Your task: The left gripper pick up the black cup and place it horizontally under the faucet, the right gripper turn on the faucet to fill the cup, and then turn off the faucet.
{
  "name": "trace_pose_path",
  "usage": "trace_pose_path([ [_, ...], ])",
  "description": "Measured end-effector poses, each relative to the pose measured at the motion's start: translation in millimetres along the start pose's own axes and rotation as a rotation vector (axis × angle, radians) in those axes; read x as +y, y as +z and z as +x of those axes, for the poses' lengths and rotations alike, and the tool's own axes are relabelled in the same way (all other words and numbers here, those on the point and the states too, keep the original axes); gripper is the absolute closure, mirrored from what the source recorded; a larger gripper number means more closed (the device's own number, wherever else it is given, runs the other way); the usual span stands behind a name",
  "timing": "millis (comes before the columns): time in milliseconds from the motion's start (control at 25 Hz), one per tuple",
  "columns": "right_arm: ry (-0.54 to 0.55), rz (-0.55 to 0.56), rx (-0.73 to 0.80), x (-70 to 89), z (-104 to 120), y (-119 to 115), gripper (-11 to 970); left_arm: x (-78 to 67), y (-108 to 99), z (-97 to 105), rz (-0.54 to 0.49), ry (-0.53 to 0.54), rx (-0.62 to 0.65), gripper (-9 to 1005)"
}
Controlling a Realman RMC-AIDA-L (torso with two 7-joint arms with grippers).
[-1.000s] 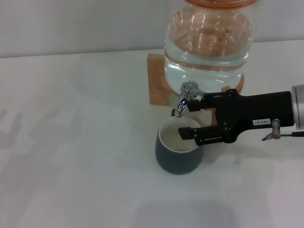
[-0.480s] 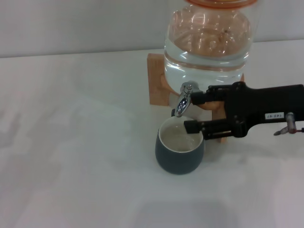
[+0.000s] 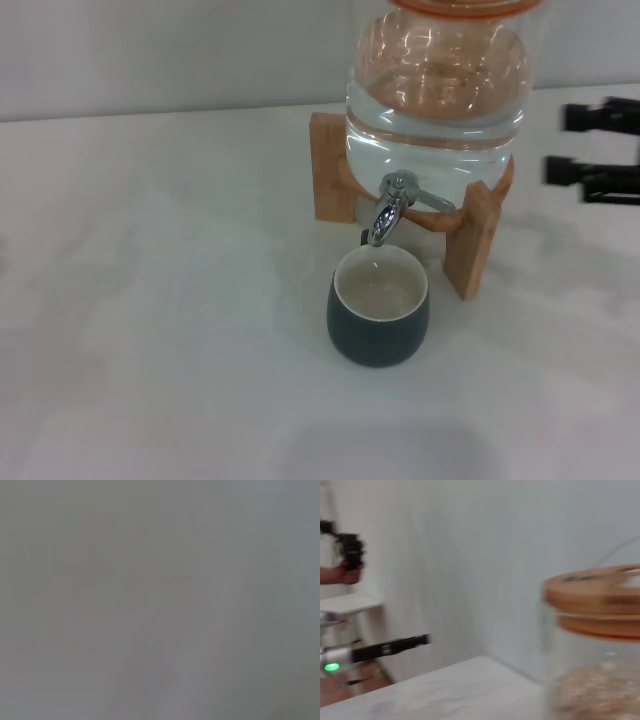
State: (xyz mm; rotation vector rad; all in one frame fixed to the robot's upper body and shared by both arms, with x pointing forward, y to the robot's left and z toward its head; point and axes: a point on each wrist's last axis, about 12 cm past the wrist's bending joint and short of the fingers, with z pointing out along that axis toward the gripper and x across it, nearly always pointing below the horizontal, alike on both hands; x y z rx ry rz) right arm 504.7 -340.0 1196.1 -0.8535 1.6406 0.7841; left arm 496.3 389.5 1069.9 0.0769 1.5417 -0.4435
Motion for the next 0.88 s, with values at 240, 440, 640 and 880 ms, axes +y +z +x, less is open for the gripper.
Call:
trace_pose_path([
  [240, 0.008, 0.188, -0.12, -10.2, 31.4, -45.3, 177, 12.6, -16.9, -5.0, -0.098, 0.028, -0.057, 504],
  [440, 0.042, 0.464, -0.329, -12.1, 84.3, -87.1, 177, 23.6, -31.9, -10.6, -0.196, 0.065, -0.114, 504],
  [640, 0.029, 0.785, -0.49, 4.1, 133.9, -108.7, 177, 28.4, -38.9, -13.1, -0.256, 0.095, -0.149, 504],
  [880, 0.078, 0.942, -0.49, 17.7, 162.5, -113.2, 176, 29.8, -34.5, -15.3, -0.268, 0.108, -0.163, 504],
])
